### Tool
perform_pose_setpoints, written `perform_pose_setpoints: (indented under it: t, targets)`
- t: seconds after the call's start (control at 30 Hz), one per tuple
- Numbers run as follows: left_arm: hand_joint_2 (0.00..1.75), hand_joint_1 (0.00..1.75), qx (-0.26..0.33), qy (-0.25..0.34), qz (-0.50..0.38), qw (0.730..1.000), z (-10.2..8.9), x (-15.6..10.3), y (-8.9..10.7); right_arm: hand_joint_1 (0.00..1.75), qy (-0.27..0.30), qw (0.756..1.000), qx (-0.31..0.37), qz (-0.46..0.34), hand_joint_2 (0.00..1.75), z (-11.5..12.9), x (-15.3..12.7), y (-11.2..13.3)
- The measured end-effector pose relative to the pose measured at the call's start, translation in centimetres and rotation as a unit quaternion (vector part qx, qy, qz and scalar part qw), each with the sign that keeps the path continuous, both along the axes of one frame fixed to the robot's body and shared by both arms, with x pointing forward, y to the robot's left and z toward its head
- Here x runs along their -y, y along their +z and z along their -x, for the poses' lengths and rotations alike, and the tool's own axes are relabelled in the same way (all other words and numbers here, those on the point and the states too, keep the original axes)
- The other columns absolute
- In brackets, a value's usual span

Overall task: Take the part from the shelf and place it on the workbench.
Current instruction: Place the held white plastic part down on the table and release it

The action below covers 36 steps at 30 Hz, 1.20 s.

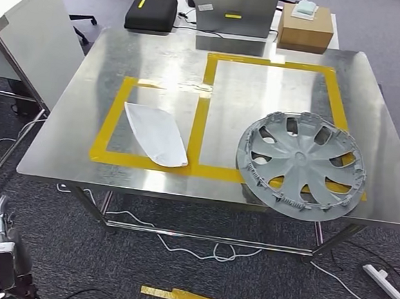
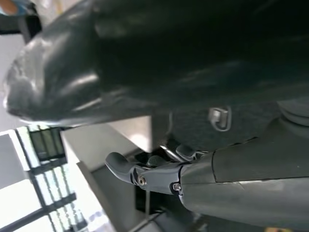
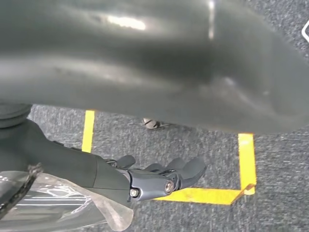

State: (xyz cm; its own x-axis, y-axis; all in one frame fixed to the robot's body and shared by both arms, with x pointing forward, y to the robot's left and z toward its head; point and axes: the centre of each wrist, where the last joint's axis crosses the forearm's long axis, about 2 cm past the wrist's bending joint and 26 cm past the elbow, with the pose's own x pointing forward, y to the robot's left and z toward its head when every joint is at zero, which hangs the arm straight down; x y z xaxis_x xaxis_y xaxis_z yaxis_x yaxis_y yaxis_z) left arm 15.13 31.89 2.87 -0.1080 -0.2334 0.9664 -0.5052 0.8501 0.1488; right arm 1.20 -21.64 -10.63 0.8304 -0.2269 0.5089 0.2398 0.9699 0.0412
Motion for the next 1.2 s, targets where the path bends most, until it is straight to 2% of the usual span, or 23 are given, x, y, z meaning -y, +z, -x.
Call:
perform_pose_setpoints:
  t: [0.23,0.37,0.53,0.63,0.77,0.93,1.2]
  targets:
    - [0.0,0.0,-0.069,0.059,0.049,0.995,2.3,-1.4,-3.5,0.0,0.006,1.0,-0.007,-0.002,0.0,0.3,-0.1,0.1]
    - [0.0,0.0,-0.14,0.092,0.073,0.983,4.5,-1.9,-6.3,0.0,0.019,1.0,-0.017,-0.004,0.0,0.3,0.0,0.1]
    - [0.0,0.0,-0.25,0.129,0.113,0.953,8.1,-2.2,-10.2,0.0,0.029,0.999,-0.02,-0.005,0.0,0.3,0.0,0.0]
    - [0.0,0.0,-0.316,0.138,0.146,0.927,9.8,-1.4,-11.8,0.0,0.031,0.999,-0.021,-0.006,0.0,0.2,0.0,0.0]
    - [0.0,0.0,-0.392,0.123,0.161,0.898,11.2,0.1,-12.9,0.0,0.031,0.999,-0.024,-0.007,0.0,0.3,0.0,0.0]
    - [0.0,0.0,-0.462,0.098,0.171,0.865,11.8,1.3,-13.5,0.0,0.036,0.999,-0.025,-0.011,0.0,0.4,0.0,0.0]
    - [0.0,0.0,-0.491,0.08,0.191,0.846,12.3,2.3,-13.9,0.0,0.037,0.999,-0.026,-0.015,0.0,0.5,0.0,0.0]
